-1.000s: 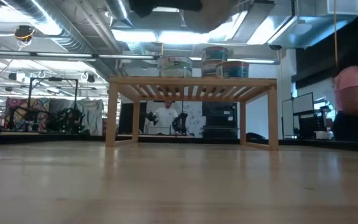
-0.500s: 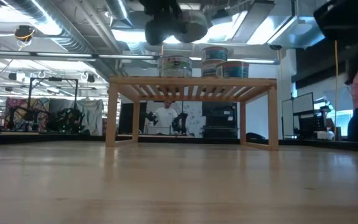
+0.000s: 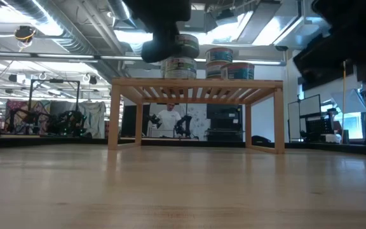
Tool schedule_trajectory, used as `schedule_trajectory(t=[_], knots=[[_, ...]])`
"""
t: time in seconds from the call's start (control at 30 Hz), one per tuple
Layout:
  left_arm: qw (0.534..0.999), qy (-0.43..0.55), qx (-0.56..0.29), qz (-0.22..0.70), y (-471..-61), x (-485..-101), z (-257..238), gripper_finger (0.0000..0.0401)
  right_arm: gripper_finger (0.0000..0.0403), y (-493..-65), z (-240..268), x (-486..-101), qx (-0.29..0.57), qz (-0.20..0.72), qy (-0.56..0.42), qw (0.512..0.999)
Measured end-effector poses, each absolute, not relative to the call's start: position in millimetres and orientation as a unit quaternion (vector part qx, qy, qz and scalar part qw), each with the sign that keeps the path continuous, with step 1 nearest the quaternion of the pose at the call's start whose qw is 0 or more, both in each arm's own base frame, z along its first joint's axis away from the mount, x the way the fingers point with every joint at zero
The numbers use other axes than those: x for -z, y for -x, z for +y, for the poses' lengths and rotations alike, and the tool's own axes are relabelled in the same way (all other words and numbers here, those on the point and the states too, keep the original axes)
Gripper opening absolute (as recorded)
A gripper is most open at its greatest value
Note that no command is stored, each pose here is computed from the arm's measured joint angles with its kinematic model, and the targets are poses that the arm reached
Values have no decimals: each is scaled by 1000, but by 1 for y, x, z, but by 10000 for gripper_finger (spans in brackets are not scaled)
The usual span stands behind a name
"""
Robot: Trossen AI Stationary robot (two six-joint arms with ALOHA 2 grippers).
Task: Stack canned seafood by type on shelf
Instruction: Stack the green white tuna can on top of the green white tuna can on the shelf
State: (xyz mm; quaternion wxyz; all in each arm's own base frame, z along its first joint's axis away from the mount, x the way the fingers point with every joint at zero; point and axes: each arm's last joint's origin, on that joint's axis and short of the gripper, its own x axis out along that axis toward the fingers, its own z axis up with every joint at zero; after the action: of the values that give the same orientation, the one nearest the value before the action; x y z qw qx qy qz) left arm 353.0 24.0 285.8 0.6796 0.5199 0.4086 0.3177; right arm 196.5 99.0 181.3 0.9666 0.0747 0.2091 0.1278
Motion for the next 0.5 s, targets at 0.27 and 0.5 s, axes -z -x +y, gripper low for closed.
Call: schedule_trajectory(t=[0.27,0.5], knots=[[669,-520,-319,423,-352,-284,33,143,120,-207,78,-184,-149,189,-77,967],[648,-532,-300,454,-348,-279,34,144,120,-211,70,-188,-166,174,-87,967]])
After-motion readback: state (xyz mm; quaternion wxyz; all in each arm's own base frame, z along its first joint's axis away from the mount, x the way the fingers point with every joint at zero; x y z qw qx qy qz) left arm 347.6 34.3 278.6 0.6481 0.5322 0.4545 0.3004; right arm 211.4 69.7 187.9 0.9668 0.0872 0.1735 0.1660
